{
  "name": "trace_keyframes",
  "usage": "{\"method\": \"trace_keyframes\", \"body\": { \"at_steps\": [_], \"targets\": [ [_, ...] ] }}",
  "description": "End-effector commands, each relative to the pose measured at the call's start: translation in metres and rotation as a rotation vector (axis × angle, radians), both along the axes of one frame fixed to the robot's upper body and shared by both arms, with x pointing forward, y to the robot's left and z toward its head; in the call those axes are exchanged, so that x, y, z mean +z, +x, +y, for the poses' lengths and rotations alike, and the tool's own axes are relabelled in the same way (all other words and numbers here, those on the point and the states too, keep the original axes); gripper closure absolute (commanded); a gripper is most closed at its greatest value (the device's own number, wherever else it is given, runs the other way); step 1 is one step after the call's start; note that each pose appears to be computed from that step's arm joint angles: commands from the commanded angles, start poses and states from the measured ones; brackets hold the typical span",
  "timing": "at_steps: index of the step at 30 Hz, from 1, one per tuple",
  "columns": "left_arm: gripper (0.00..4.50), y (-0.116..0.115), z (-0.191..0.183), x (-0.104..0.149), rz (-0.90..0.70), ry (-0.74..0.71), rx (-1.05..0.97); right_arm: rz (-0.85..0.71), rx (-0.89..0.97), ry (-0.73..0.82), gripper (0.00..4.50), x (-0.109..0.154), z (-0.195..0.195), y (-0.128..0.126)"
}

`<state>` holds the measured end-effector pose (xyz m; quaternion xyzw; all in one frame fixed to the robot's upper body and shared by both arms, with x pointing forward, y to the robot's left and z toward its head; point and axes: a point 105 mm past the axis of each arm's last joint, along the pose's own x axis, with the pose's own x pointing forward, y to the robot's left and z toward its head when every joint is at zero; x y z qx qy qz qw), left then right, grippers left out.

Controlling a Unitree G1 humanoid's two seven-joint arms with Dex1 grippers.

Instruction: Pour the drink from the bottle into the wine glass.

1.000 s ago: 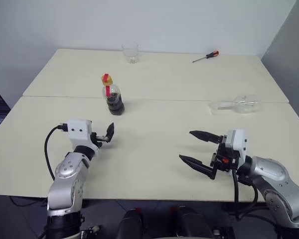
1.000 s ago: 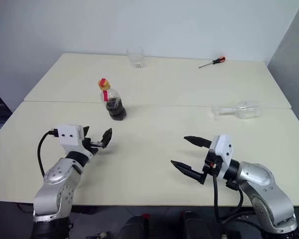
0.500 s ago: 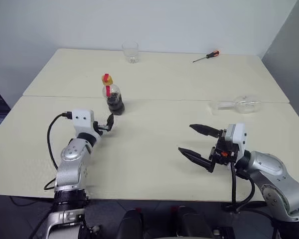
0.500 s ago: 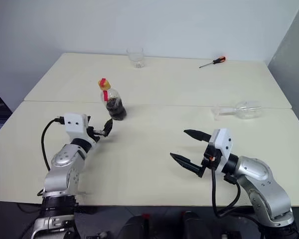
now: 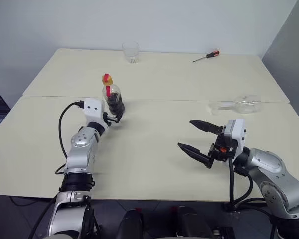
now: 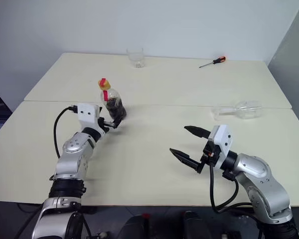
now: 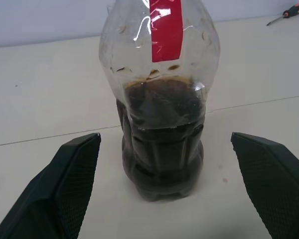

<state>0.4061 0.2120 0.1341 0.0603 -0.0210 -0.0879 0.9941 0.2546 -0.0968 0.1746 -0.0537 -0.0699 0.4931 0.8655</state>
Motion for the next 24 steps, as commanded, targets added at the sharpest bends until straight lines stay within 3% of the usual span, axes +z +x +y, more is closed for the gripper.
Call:
{"method": "trace_keyframes", "body": {
  "at_steps": [1,11,24],
  "targets": [
    [0.03,0.011,-0.003,0.023,-0.068,0.033,-0.019,-0.030,0.019,0.019,0.00,0.010,0.005,-0.004],
    [0.03,0.038,-0.010,0.034,-0.070,0.054,-0.042,-0.040,0.006,0.024,0.00,0.014,0.006,-0.002],
    [0.03,0.043,-0.003,0.033,-0.109,0.008,-0.020,-0.039,-0.012,0.024,0.00,0.014,0.006,-0.004]
  ]
}}
